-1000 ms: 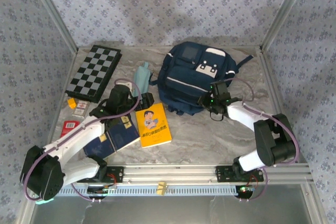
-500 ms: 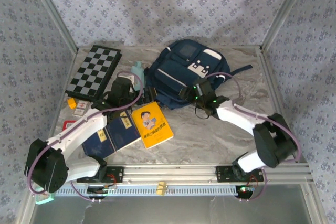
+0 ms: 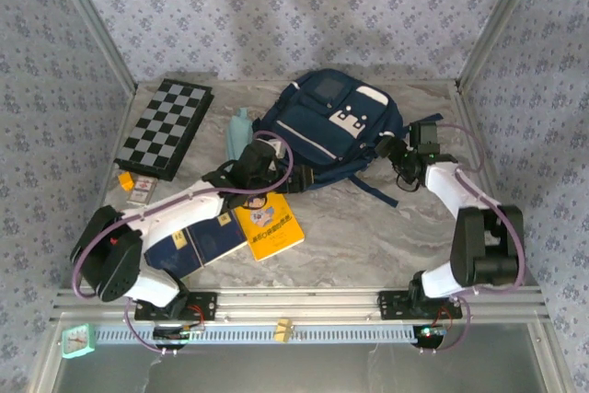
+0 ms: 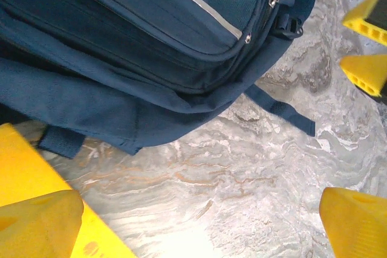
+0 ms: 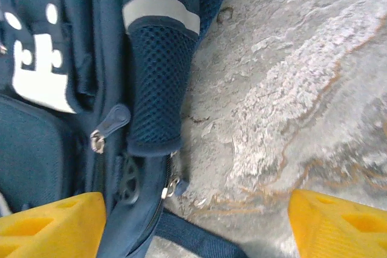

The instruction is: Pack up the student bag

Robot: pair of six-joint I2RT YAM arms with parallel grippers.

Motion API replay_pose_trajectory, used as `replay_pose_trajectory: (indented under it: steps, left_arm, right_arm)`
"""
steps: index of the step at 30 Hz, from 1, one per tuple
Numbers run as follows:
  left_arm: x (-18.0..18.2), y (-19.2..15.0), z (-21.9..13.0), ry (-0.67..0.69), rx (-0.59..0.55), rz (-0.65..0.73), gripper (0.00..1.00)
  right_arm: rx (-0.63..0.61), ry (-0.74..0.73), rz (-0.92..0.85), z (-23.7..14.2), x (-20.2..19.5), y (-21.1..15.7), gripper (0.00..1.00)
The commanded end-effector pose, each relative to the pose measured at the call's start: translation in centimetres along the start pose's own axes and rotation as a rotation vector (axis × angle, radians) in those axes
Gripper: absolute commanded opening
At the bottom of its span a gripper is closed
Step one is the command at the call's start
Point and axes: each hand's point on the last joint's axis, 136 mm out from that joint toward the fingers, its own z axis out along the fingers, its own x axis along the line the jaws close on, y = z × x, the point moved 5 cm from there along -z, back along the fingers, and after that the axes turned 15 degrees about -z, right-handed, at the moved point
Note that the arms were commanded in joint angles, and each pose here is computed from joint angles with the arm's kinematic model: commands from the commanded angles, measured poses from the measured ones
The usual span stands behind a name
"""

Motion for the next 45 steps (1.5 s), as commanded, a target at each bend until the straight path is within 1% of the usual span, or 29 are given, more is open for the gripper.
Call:
replay_pose_trajectory:
  steps: [1,3,6,9,11,12,13,14,16,19,20,25,29,32,34,36,37,40,42,45]
  left_arm:
    - [-1.9,0.9,1.2,-0.06,-0.026,-0.006,1.0]
    - [-1.7,0.7,2.2,-0.051,-0.024,-0.001,1.0]
    - [-1.5,0.8,3.5,-0.028,-0.024,0.001,1.0]
    - [-1.5,1.3,4.4,-0.014,-0.043,0.023,1.0]
    - [-1.0,1.5,5.3,0.012,-0.054,0.031,1.0]
    - [-0.8,1.7,5.7,0.025,-0.053,0.031,1.0]
    - [-0.5,2.0,6.0,0.046,-0.062,0.029,1.0]
    - [0.2,2.4,6.2,0.093,-0.088,0.013,1.0]
    - [0.8,3.0,7.0,0.111,-0.117,0.023,1.0]
    - [1.2,3.8,8.4,0.099,-0.11,0.019,1.0]
    - [1.2,4.0,8.8,0.092,-0.11,0.021,1.0]
    - [0.0,6.3,10.1,0.05,-0.162,0.05,1.0]
    - [-0.7,8.4,11.6,0.024,-0.179,0.063,1.0]
    - [-1.0,9.9,12.6,-0.005,-0.18,0.059,1.0]
    - [-1.3,11.2,13.0,-0.026,-0.177,0.065,1.0]
    - [-1.7,12.0,13.1,-0.039,-0.166,0.077,1.0]
    - [-1.7,12.2,13.0,-0.039,-0.163,0.084,1.0]
    - [-2.0,12.5,11.7,-0.036,-0.159,0.107,1.0]
    - [-2.0,12.3,10.4,-0.016,-0.148,0.122,1.0]
    - [-1.7,11.1,8.3,0.01,-0.122,0.135,1.0]
  right_arm:
    - [0.044,0.091,-0.044,1.7,1.2,1.4,0.74]
    - [0.054,0.108,-0.044,2.9,1.3,2.0,0.7]
    - [0.058,0.135,-0.047,4.5,1.8,3.0,0.69]
    - [0.065,0.147,-0.049,6.1,2.1,3.6,0.63]
    - [0.068,0.145,-0.051,6.7,2.1,3.7,0.51]
    - [0.069,0.146,-0.051,6.8,2.1,3.8,0.42]
    - [0.069,0.148,-0.051,6.8,2.1,3.9,0.36]
    - [0.068,0.149,-0.052,6.8,2.0,3.8,0.3]
    - [0.055,0.155,-0.046,6.4,1.8,3.8,0.18]
    - [0.039,0.16,-0.037,5.6,1.4,3.7,0.04]
    - [0.037,0.156,-0.037,5.3,1.3,3.6,0.0]
    - [0.023,0.163,-0.045,2.9,0.9,2.7,0.0]
    - [-0.001,0.166,-0.045,0.6,0.4,1.1,0.0]
    - [0.002,0.184,-0.016,-1.0,0.3,-0.5,0.0]
    - [0.008,0.215,0.037,-1.9,0.8,-1.8,0.0]
    - [-0.027,0.255,0.067,-2.7,1.7,-2.5,0.0]
    - [-0.056,0.253,0.079,-3.3,2.2,-2.6,0.0]
    - [-0.128,0.179,0.13,-4.6,1.8,-2.6,0.0]
    - [-0.161,0.15,0.171,-5.0,1.2,-2.7,0.0]
    - [-0.186,0.147,0.21,-5.5,0.9,-2.8,0.0]
